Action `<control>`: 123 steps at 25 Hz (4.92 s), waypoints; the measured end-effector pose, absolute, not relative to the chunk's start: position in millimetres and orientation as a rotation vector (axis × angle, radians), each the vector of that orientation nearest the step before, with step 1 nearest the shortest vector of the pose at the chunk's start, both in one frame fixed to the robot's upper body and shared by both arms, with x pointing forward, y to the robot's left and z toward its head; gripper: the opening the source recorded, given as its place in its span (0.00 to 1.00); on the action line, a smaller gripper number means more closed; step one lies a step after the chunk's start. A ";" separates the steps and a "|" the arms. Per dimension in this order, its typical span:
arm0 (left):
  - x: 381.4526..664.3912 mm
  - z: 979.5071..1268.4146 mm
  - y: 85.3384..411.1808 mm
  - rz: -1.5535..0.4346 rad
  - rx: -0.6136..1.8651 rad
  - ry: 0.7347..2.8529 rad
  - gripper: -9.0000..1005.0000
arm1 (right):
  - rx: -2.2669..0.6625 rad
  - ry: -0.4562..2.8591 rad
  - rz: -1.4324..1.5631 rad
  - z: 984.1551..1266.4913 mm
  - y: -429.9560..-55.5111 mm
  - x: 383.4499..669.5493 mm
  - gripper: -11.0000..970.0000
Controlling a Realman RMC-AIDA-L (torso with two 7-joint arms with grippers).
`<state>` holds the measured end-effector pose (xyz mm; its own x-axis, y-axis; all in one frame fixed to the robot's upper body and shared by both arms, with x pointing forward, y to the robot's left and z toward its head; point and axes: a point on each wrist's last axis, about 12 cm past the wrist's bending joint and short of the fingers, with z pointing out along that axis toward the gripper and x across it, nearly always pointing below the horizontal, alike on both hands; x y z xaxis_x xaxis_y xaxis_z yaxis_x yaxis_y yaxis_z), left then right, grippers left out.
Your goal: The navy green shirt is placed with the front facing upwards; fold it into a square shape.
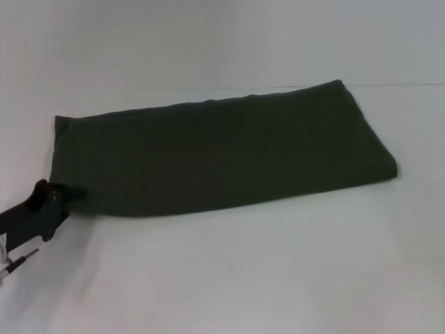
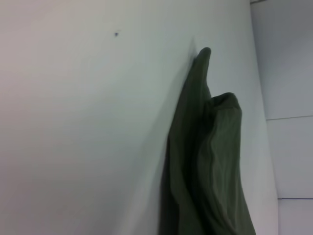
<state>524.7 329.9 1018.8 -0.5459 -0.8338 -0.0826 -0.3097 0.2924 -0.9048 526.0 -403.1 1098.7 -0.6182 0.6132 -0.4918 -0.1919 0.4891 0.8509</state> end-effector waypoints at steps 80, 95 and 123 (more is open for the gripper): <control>613.3 1130.7 137.4 -1.378 0.317 2.041 0.23 | 0.372 1.965 1.195 1091.5 -398.1 532.6 0.88; 527.6 1072.8 299.0 -1.666 -0.577 2.112 0.90 | 0.355 2.004 1.186 1089.5 -399.4 529.9 0.88; 527.1 1034.4 257.8 -1.491 -0.746 2.391 0.93 | 0.298 2.006 1.168 1094.7 -397.5 536.3 0.88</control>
<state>527.1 257.8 1034.4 -0.8451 -0.5294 0.0740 -0.2994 0.3541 -0.8860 536.3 -397.5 1094.7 -0.6687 0.5435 -0.5075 -0.1730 0.5500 0.8170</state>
